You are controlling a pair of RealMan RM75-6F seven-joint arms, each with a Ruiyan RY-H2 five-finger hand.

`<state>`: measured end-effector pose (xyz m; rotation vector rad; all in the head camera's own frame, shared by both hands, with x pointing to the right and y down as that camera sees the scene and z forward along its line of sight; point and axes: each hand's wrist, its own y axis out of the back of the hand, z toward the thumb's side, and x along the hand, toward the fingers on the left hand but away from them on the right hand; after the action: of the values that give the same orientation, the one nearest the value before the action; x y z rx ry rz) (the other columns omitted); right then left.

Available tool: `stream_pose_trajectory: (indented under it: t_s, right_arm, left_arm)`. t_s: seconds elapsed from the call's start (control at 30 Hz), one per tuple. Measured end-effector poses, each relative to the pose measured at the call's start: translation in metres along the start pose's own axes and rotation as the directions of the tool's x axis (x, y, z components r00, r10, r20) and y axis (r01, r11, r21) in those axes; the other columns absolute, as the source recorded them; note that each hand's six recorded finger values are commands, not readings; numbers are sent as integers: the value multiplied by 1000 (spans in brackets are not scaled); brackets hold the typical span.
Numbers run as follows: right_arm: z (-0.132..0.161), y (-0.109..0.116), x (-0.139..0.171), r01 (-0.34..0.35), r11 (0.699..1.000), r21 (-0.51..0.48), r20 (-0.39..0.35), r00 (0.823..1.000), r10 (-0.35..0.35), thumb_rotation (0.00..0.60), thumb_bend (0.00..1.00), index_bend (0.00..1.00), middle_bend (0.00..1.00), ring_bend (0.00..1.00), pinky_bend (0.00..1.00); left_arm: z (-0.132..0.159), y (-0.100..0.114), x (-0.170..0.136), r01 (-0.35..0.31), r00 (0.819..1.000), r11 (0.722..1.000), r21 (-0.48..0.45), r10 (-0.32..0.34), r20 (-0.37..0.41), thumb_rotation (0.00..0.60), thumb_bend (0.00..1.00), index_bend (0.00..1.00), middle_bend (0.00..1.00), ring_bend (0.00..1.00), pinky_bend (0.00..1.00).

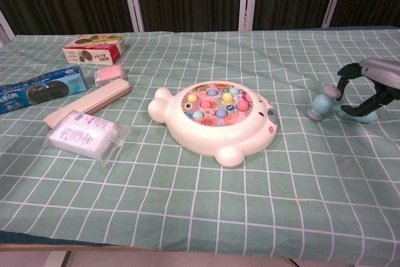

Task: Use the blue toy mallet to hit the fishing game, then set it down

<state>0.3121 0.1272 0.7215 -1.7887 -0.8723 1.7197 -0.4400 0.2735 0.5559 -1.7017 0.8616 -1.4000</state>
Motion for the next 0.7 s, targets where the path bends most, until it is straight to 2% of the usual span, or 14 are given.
stream_pose_trajectory:
  t_s: [0.7]
  right_arm:
    - [1, -4, -5, -13, 1000, 11, 12, 1000, 13, 600, 547, 562, 208, 118, 193]
  left_arm:
    - [1, -1, 1, 2, 1000, 1000, -3, -2, 5, 600, 414, 0, 30, 0, 18]
